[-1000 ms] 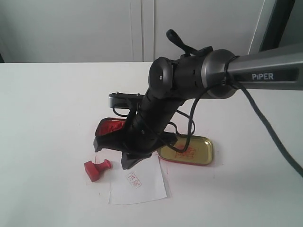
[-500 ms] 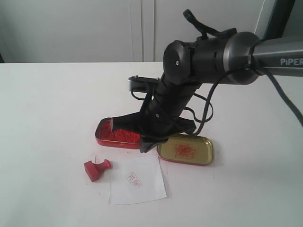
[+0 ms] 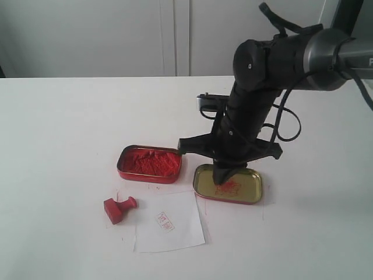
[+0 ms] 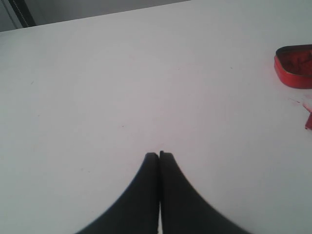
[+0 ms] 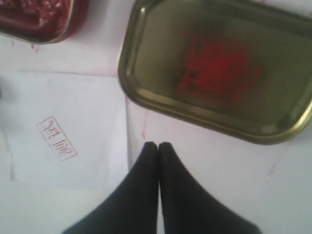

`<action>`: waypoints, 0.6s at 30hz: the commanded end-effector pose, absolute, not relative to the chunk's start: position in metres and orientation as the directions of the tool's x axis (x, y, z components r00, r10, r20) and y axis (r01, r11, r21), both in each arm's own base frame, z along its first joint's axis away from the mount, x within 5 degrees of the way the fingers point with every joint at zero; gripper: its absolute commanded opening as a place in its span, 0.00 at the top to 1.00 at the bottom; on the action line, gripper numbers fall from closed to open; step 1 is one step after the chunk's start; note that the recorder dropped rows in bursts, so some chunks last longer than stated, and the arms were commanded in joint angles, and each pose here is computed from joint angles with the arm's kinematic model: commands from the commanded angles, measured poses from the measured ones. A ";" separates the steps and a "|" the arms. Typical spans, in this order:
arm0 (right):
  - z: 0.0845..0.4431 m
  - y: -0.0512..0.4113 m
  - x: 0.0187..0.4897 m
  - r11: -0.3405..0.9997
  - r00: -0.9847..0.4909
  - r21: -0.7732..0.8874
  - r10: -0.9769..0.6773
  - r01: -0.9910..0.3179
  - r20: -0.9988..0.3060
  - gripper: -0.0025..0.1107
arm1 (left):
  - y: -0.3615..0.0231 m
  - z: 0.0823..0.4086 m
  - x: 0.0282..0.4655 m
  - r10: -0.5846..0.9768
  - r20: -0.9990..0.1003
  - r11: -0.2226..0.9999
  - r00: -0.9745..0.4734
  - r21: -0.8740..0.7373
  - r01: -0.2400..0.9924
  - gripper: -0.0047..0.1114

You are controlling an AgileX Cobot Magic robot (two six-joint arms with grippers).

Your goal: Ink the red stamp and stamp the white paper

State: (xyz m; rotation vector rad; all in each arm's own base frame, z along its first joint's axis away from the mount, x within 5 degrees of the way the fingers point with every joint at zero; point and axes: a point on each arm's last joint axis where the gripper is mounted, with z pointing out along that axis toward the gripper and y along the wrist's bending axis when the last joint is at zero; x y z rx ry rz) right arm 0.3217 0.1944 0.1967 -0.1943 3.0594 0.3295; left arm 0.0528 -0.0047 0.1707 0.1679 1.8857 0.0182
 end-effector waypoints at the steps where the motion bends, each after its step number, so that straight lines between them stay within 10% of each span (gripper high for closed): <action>1: 0.198 0.171 0.325 0.980 -0.996 0.184 -0.072 -0.081 -0.054 0.98 | -0.005 0.170 0.053 0.125 -0.945 0.990 -0.302 0.097 0.107 0.96; 18: 0.212 0.077 0.304 0.983 -0.983 0.148 0.128 0.109 -0.130 0.98 | -0.005 0.170 0.053 0.125 -0.945 0.990 -0.302 0.097 0.107 0.96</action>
